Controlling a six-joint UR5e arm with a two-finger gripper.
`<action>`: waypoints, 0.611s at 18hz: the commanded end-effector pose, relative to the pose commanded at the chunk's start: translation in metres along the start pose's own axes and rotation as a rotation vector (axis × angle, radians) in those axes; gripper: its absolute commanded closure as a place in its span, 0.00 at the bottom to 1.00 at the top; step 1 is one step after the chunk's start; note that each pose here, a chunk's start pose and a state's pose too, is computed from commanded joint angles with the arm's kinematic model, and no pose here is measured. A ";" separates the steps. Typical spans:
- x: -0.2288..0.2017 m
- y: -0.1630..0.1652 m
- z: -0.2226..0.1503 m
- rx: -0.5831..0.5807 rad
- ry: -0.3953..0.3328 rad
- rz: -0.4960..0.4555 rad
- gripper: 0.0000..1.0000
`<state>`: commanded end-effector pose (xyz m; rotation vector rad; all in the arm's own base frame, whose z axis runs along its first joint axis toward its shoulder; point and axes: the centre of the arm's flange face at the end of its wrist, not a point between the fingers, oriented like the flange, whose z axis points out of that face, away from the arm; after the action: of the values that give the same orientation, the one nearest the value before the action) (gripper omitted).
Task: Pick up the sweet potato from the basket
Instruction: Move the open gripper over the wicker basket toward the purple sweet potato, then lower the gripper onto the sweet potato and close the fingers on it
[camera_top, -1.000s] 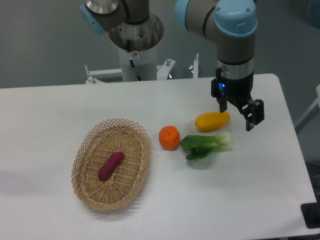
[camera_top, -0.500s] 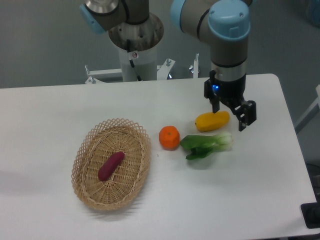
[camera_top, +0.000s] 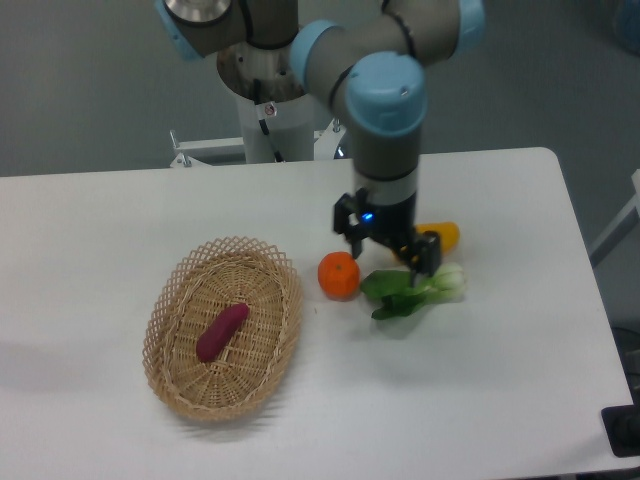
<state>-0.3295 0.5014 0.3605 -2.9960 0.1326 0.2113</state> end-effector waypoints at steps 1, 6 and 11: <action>0.013 -0.007 0.006 -0.005 0.016 0.005 0.00; 0.072 -0.058 0.040 0.031 0.015 -0.106 0.00; 0.130 -0.092 0.087 0.002 0.057 -0.058 0.00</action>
<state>-0.2036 0.5944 0.2683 -3.0003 0.0512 0.1200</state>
